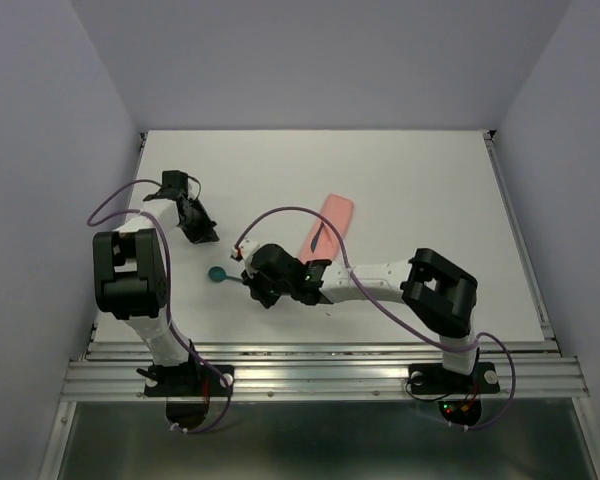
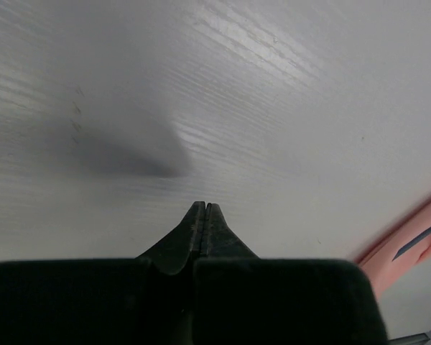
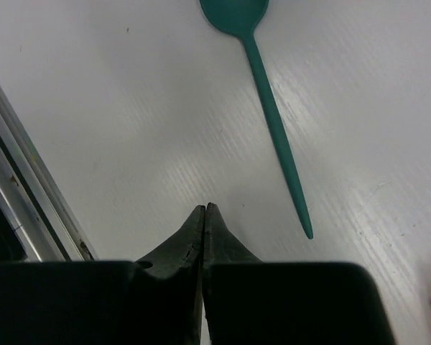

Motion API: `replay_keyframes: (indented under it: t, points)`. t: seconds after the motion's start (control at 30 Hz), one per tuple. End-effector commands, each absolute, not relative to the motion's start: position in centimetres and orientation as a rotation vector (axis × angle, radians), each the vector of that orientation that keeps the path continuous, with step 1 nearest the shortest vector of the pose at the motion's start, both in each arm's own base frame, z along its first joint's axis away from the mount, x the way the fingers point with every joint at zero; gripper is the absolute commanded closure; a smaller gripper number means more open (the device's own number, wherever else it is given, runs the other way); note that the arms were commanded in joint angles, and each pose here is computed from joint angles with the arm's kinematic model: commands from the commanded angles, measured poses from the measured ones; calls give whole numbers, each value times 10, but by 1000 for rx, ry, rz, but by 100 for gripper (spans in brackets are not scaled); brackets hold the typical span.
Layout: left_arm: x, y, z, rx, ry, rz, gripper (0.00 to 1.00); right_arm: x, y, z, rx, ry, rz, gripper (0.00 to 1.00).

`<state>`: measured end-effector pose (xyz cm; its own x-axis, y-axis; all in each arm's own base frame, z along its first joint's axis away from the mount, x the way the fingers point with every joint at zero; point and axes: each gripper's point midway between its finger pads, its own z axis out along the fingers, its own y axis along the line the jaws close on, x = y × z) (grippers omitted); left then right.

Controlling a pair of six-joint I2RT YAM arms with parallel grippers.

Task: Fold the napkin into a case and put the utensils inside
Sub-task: Pick up the spoon from the corner of the board.

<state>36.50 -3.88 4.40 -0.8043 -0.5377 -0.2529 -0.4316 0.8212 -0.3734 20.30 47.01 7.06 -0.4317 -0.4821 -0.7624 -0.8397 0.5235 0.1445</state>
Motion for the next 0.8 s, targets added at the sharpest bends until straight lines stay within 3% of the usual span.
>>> replay_keyframes:
  t: [0.0, 0.43, 0.63, 0.77]
  points:
    - [351, -33, 35, -716, 2674, -375, 100, 206, 465, 54, -974, 2195, 677, 99]
    - [300, -28, 11, -715, 2753, -294, 100, 262, 445, 15, -785, 2367, 530, 99]
    - [289, -40, 20, -670, 2749, -298, 100, 315, 442, 27, -706, 2326, 505, 99]
    - [296, -34, 35, -670, 2713, -246, 100, 324, 455, 51, -734, 2261, 535, 99]
